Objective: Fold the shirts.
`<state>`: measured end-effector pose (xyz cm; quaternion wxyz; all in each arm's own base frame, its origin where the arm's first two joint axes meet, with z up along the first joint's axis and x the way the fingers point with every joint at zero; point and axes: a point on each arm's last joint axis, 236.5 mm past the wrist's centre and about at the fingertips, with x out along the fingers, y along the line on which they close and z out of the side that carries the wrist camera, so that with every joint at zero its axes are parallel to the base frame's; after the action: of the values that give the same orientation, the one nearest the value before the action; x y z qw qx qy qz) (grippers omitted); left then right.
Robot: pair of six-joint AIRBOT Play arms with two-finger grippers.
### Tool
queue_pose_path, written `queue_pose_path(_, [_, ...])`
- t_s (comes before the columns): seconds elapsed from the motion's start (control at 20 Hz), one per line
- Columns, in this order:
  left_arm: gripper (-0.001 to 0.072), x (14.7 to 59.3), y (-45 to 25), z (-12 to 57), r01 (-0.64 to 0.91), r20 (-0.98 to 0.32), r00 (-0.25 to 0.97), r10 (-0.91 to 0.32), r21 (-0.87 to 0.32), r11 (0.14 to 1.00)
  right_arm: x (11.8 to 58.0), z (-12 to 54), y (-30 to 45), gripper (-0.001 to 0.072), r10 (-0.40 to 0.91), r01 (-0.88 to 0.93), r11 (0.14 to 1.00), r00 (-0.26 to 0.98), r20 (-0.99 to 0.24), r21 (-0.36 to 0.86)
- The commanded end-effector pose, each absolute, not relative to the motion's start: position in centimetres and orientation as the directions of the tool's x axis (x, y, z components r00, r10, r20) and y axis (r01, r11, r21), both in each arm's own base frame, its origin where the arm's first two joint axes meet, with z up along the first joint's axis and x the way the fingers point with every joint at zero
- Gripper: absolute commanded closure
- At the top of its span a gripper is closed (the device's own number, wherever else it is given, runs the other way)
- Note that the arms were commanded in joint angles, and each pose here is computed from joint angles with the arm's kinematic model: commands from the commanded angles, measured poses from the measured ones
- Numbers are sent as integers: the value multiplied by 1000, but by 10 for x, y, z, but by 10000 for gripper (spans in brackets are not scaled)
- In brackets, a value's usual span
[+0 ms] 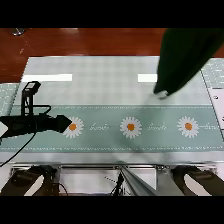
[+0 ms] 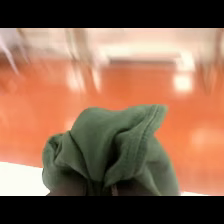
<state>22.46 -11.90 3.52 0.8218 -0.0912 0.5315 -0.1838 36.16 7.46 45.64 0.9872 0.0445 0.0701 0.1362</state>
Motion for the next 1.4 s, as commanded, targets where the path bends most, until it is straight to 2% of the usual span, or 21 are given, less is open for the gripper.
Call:
queue_pose_path(0.0, [3, 226, -122, 29, 194, -820, 391, -418, -370, 909, 323, 509, 106, 672, 372, -372, 926, 928, 7, 66])
queue_pose_path(0.1, [4, 231, -122, 30, 191, -810, 413, -416, -370, 909, 314, 513, 125, 672, 432, -432, 900, 902, 14, 56])
queue_pose_path(0.2, [4, 237, -122, 33, 190, -798, 437, -415, -369, 910, 310, 500, 146, 672, 490, -488, 872, 871, -36, 49])
queue_pose_path(0.4, [4, 250, -121, 40, 185, -768, 491, -411, -370, 911, 311, 412, 197, 672, 585, -588, 802, 738, -338, 105])
queue_pose_path(0.6, [3, 257, -120, 44, 179, -748, 523, -409, -372, 911, 307, 265, 253, 671, 591, -593, 768, 512, -624, 241])
queue_pose_path(0.85, [4, 255, -122, 36, 168, -753, 511, -415, -386, 907, 282, 86, 331, 671, 640, -402, 758, 306, -705, 514])
queue_pose_path(0.95, [4, 246, -128, 26, 154, -760, 477, -441, -422, 894, 263, 41, 354, 671, 646, -362, 746, 189, -740, 559])
queue_pose_path(1.05, [3, 237, -135, 19, 143, -767, 439, -468, -454, 879, 249, 24, 373, 670, 673, -410, 697, 91, -734, 588])
queue_pose_path(1.1, [3, 234, -137, 17, 144, -772, 422, -475, -460, 876, 251, 26, 375, 533, 686, -409, 684, 77, -724, 604])
queue_pose_path(1.15, [3, 232, -140, 16, 147, -774, 410, -484, -467, 872, 257, 32, 373, 184, 693, -416, 676, 79, -717, 608])
queue_pose_path(1.2, [3, 231, -141, 16, 153, -774, 407, -485, -466, 872, 264, 43, 365, 95, 691, -449, 668, 80, -718, 593])
queue_pose_path(1.25, [3, 231, -141, 17, 174, -775, 407, -483, -453, 874, 278, 58, 348, 93, 679, -454, 681, 98, -727, 575])
queue_pose_path(1.35, [3, 231, -114, 15, 199, -830, 399, -391, -337, 920, 311, 90, 283, 94, 612, -441, 753, 194, -767, 489])
